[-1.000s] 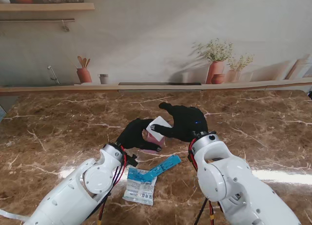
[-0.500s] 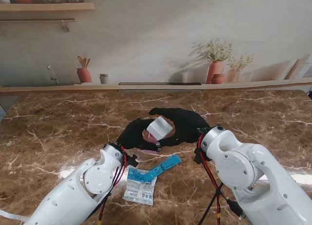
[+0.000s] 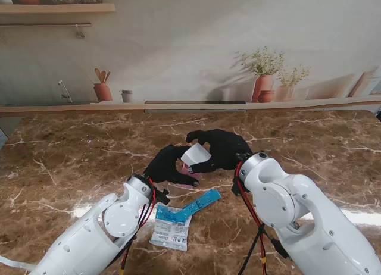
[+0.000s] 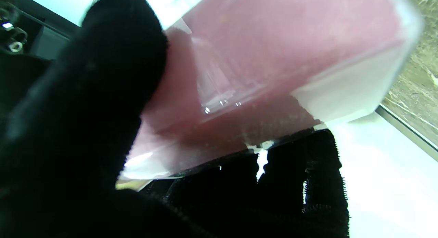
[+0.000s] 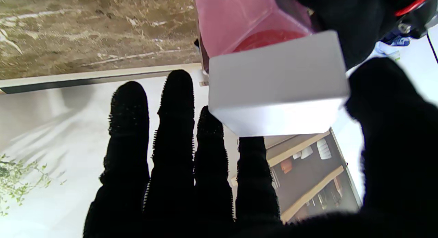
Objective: Fill the seasoning bottle
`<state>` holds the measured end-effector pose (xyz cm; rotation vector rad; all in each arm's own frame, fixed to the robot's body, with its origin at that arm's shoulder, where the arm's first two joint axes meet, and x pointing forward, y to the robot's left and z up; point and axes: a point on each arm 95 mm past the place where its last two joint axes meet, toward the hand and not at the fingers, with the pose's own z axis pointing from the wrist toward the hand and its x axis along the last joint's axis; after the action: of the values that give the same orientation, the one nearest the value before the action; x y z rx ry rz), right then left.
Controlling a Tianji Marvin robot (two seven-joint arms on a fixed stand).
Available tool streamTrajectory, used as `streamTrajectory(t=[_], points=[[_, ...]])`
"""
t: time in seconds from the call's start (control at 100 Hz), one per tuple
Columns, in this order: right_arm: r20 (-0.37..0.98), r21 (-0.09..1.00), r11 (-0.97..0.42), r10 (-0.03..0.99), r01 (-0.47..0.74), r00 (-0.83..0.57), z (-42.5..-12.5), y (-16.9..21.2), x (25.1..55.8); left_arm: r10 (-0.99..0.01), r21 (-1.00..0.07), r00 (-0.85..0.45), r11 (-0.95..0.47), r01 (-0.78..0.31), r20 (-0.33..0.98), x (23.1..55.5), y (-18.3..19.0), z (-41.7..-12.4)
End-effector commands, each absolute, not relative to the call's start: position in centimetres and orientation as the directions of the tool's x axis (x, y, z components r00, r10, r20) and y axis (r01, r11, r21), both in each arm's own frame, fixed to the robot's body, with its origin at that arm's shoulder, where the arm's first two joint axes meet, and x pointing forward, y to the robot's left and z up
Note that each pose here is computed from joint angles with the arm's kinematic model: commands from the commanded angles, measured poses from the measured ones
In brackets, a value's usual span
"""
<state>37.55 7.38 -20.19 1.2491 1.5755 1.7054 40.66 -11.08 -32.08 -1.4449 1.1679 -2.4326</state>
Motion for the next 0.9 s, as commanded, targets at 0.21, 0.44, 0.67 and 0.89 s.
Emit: streamTrajectory(t=[0.21, 0.44, 0.67, 0.89], points=[[0.333, 0.94, -0.25, 0.81, 0.23, -0.482, -20.9, 7.9, 37.7, -0.419, -0.641, -0.557, -0.71, -0.292, 0.717, 40.6, -11.4, -31.6], [0.339, 0.941, -0.283, 0.791, 0.187, -0.509, -21.0, 8.3, 37.8, -0.419, -0.637, -0.551, -0.715, -0.29, 0.721, 40.5, -11.4, -31.6], [0.289, 0.951, -0.301, 0.781, 0.071, -0.554, -21.0, 8.5, 37.9, -0.405, -0.616, -0.539, -0.731, -0.294, 0.738, 40.4, -11.5, -31.5], [0.257, 0.963, -0.258, 0.78, 0.081, -0.57, -21.0, 8.5, 38.0, -0.402, -0.609, -0.534, -0.736, -0.295, 0.744, 40.4, -11.5, -31.5]])
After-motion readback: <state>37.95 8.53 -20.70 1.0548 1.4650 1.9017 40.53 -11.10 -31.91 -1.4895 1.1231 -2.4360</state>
